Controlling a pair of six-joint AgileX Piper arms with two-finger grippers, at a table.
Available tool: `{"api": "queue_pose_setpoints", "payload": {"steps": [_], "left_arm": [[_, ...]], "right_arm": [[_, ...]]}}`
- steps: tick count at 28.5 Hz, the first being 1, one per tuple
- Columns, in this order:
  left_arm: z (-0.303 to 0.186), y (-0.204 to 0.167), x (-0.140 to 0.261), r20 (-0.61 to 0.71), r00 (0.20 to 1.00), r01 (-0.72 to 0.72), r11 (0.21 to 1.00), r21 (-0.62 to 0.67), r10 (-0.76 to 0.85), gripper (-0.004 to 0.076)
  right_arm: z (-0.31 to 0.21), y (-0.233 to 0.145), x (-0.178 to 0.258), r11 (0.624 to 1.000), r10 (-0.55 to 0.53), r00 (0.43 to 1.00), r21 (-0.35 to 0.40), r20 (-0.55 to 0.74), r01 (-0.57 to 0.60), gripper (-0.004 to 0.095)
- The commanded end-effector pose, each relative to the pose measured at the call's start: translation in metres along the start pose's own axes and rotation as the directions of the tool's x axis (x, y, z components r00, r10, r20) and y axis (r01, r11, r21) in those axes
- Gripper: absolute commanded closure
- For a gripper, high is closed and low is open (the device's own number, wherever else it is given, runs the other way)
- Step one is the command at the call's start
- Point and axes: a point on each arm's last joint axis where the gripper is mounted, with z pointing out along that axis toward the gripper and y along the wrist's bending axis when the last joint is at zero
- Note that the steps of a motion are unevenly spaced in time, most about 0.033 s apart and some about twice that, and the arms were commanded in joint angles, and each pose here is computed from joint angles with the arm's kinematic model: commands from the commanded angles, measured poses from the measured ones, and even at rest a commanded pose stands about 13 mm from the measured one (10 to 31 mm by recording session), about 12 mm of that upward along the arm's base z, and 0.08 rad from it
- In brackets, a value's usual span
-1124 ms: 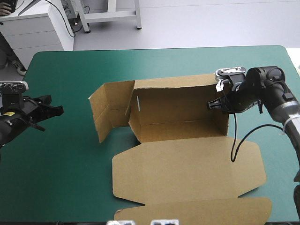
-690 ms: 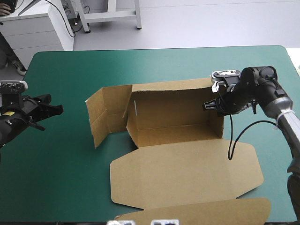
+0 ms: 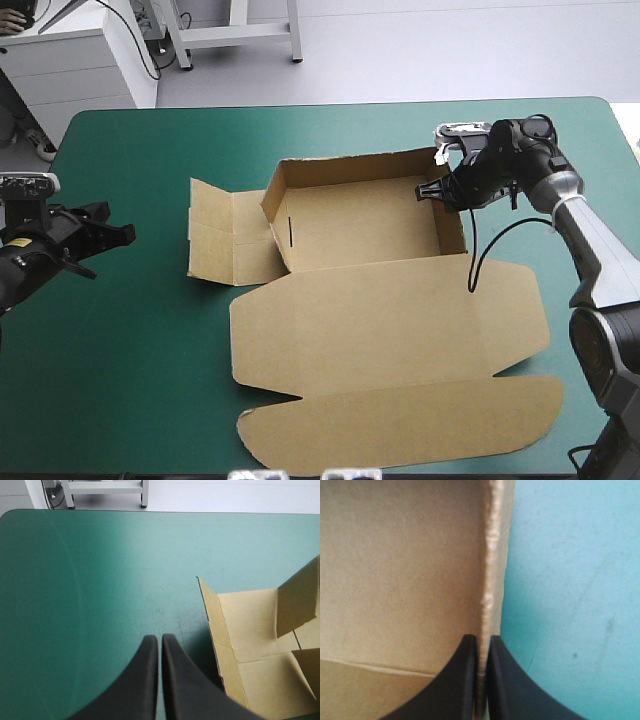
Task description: Fold the box
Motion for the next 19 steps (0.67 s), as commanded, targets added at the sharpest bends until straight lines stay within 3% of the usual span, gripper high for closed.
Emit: {"api": "queue_pose_setpoints", "payload": {"steps": [1, 8, 11, 17, 19], "left_arm": [[-0.0066, -0.0023, -0.0133, 0.082, 0.996, 0.022, 1.0, -0.006, -0.021, 0.0708], [-0.0066, -0.0023, -0.0133, 0.082, 0.996, 0.022, 1.0, -0.006, -0.021, 0.0708], [-0.0066, -0.0022, -0.0132, 0.081, 0.997, 0.02, 1.0, -0.007, -0.02, 0.0708], [-0.0066, -0.0022, -0.013, 0.078, 0.997, 0.018, 1.0, -0.007, -0.017, 0.0709], [-0.0066, -0.0022, -0.013, 0.078, 0.997, 0.018, 1.0, -0.007, -0.017, 0.0709]], "right_arm": [[-0.0077, 0.0044, -0.0047, 0.999, 0.008, 0.999, -0.031, 0.033, -0.007, 0.0921], [-0.0012, 0.003, -0.0088, 0.999, 0.011, 0.998, -0.031, 0.056, -0.01, 0.088], [-0.0013, 0.0029, -0.01, 0.999, 0.012, 0.998, -0.03, 0.069, -0.01, 0.0763], [-0.0026, 0.0032, -0.0124, 0.999, 0.015, 0.996, -0.032, 0.09, -0.012, 0.0411], [-0.0063, 0.0039, -0.0146, 0.999, 0.014, 0.995, -0.035, 0.099, -0.011, 0.0338]]}}
